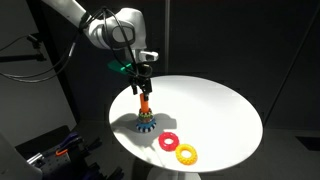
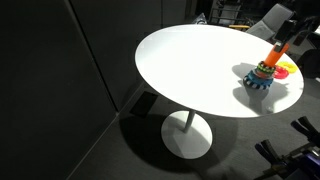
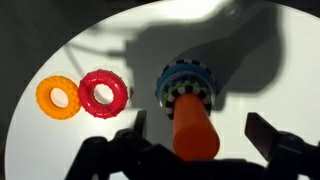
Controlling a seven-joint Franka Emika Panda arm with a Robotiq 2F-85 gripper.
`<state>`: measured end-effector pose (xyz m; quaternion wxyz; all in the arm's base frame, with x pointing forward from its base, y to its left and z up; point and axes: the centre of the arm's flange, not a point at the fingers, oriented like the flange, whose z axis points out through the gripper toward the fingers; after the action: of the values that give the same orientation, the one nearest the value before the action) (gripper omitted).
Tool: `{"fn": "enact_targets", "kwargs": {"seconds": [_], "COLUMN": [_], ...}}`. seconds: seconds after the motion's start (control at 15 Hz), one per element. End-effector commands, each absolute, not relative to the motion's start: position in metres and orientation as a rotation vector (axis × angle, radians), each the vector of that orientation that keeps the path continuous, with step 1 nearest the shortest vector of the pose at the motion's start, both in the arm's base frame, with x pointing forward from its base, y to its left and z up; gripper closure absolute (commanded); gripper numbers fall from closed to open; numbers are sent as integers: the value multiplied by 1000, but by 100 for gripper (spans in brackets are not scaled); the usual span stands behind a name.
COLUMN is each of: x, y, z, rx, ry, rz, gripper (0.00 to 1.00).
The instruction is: Pick up the black and white ring and put it on the ring holder
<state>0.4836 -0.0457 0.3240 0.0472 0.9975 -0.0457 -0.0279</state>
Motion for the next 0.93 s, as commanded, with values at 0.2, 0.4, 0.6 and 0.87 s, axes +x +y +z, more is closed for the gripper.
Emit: {"fn": "enact_targets", "kwargs": {"seconds": [0.2, 0.4, 0.6, 0.87], "x": [468, 458, 447, 436], "y": [-46, -42, -37, -31], "z": [347, 360, 377, 402], "rx": [3106, 3110, 3099, 3108], "ry": [-68, -24, 5, 49], "rz": [-197, -251, -271, -253], "gripper": [0, 0, 0, 0]}}
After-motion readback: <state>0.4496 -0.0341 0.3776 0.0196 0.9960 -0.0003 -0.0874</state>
